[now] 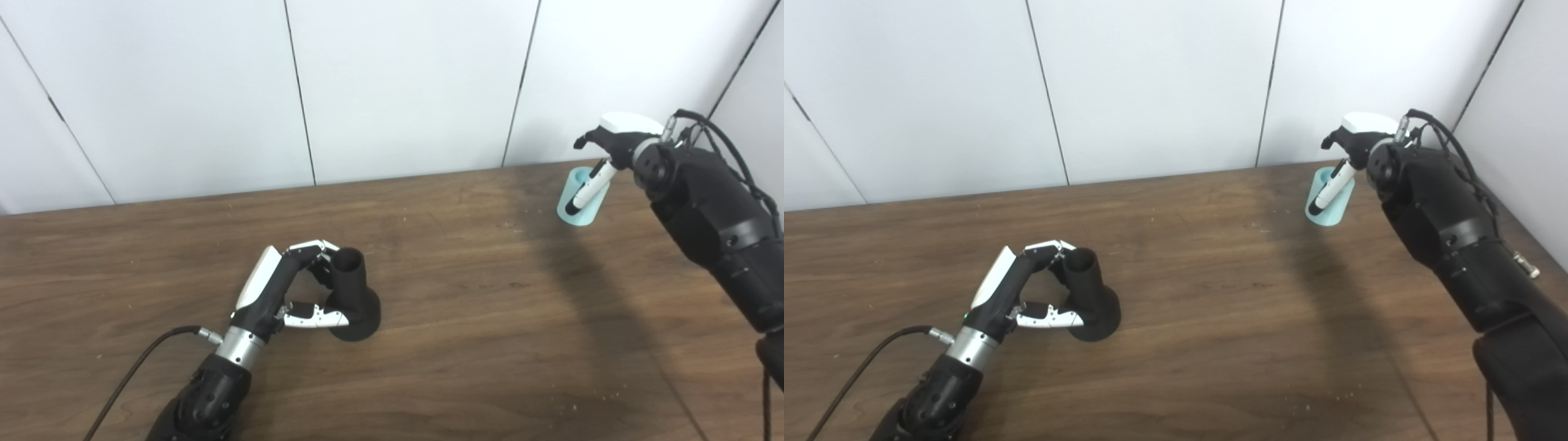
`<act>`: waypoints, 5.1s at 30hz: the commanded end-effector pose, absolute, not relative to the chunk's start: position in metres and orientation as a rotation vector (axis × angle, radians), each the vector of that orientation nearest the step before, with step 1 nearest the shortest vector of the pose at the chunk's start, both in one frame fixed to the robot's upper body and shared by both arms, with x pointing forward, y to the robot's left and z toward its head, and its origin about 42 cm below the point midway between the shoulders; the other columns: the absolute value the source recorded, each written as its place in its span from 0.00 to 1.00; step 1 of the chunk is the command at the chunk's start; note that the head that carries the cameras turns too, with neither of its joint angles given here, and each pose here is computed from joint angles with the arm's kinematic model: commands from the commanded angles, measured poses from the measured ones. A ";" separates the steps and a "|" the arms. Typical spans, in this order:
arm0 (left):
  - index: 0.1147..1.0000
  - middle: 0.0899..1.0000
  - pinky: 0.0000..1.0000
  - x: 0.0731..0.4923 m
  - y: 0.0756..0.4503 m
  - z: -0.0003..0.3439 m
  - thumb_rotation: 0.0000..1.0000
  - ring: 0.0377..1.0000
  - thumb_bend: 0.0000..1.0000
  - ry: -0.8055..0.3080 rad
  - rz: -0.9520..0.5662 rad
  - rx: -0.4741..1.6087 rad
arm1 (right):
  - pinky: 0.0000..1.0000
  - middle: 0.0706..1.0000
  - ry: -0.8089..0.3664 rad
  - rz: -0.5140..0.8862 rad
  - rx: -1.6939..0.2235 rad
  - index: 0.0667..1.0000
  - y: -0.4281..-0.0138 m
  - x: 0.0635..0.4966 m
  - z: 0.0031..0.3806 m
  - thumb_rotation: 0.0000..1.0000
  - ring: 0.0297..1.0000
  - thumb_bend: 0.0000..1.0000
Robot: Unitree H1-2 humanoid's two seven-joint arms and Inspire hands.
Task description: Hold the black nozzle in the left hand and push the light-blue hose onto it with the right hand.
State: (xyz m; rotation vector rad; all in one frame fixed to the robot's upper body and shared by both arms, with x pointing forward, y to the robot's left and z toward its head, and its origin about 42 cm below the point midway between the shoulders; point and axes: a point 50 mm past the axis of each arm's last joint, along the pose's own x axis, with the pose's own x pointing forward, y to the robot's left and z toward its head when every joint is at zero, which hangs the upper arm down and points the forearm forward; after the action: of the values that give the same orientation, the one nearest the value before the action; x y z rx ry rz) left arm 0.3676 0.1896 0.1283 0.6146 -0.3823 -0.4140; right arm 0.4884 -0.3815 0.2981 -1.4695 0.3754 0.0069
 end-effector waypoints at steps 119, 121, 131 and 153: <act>0.40 0.29 0.45 0.333 0.147 0.080 0.08 0.37 0.52 -0.227 -0.486 0.655 | 0.29 0.40 -0.698 0.714 -1.460 0.47 -0.148 0.401 0.443 0.00 0.33 0.53; 0.40 0.29 0.45 0.333 0.147 0.080 0.08 0.37 0.52 -0.227 -0.486 0.656 | 0.29 0.40 -0.696 0.719 -1.455 0.47 -0.147 0.400 0.443 0.00 0.33 0.53; 0.40 0.29 0.44 0.333 0.148 0.080 0.08 0.37 0.52 -0.227 -0.488 0.666 | 0.31 0.41 -0.688 0.745 -1.389 0.47 -0.145 0.399 0.448 0.00 0.35 0.53; 0.40 0.29 0.45 0.332 0.149 0.083 0.08 0.37 0.52 -0.226 -0.483 0.654 | 0.20 0.36 -0.621 0.789 -1.441 0.48 -0.143 0.404 0.422 0.00 0.25 0.52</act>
State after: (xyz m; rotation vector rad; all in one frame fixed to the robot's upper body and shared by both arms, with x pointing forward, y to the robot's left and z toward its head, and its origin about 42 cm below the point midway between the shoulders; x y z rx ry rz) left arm 0.3597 0.1426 0.1303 0.6163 -0.3960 -0.4210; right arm 0.4024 -0.1380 0.4017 -1.4243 -0.5563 0.8555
